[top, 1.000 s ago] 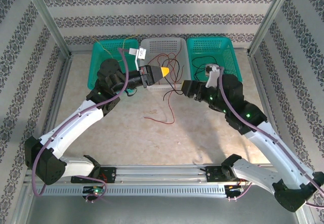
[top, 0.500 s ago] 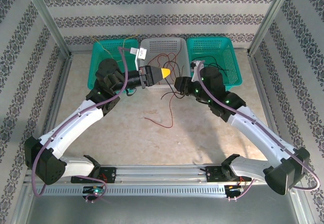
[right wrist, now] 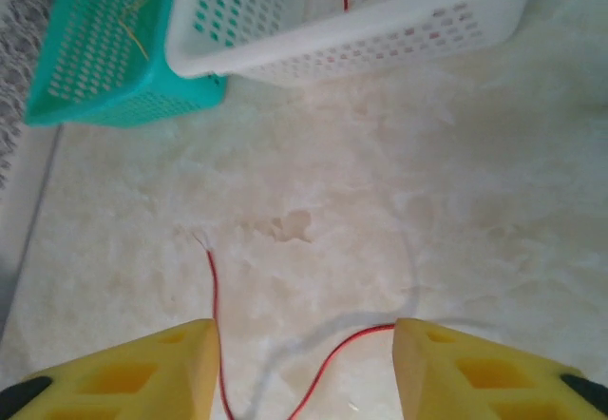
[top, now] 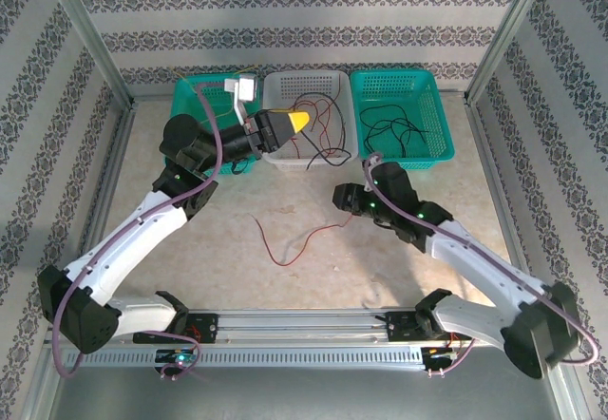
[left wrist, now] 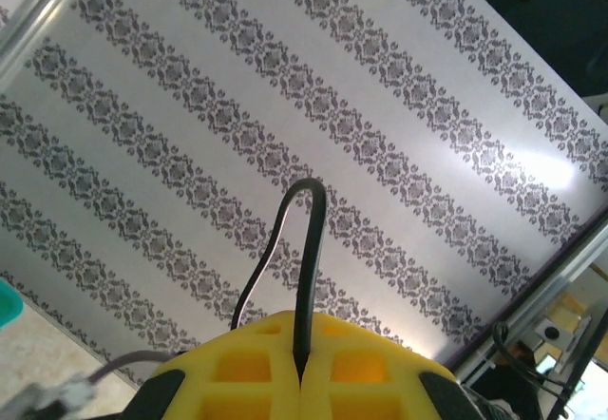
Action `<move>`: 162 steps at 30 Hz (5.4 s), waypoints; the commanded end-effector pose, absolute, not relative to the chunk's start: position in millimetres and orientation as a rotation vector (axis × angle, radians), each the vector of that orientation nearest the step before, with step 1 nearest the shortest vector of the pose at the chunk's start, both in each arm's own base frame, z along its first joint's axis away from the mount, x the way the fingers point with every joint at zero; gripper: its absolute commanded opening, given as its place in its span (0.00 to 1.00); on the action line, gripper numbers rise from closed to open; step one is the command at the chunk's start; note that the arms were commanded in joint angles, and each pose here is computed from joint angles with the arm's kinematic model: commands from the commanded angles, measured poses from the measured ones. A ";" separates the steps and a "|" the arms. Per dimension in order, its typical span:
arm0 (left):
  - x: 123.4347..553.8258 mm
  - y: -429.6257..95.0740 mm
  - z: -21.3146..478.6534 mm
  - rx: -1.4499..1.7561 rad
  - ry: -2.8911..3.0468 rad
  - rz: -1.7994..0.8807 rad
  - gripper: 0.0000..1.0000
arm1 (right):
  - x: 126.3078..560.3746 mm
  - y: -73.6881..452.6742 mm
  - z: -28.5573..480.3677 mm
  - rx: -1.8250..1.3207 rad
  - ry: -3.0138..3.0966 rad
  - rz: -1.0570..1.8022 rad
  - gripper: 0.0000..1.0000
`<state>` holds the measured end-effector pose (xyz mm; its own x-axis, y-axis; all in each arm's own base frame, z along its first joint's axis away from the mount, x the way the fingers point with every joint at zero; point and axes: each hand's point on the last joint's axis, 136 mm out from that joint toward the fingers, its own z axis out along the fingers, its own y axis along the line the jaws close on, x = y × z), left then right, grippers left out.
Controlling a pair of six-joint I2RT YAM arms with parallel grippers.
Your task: Untangle the cables
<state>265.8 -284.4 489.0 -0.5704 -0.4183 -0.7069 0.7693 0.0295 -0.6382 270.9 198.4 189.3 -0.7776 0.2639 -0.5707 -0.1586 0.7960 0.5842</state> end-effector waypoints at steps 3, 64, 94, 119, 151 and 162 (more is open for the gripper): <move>282.5 -258.6 497.7 0.183 1.273 -1.671 0.00 | 249.3 186.6 254.3 0.076 2.131 0.900 0.65; 311.4 -235.2 412.5 0.096 1.645 -1.193 0.66 | 248.3 242.8 340.9 -0.260 2.160 0.788 0.00; 251.0 -233.9 182.9 0.390 2.471 -0.738 0.62 | 494.9 47.3 274.1 0.481 2.372 0.450 0.36; 197.3 -287.1 48.4 0.991 2.984 -0.291 0.41 | 270.9 91.9 217.0 0.463 2.416 0.525 0.59; 255.7 -351.6 256.2 0.738 2.370 -0.815 0.00 | 252.0 150.0 294.2 0.252 2.240 0.855 0.60; 252.4 -368.0 359.1 0.683 2.127 -1.271 0.00 | 246.4 168.6 298.2 0.163 2.207 0.911 0.62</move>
<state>257.9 -363.1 305.7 -0.7317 0.2204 -0.6451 0.6394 0.5499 -0.5374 245.1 167.8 293.4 -0.7390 0.3517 -0.5746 -0.1422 0.7523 0.6433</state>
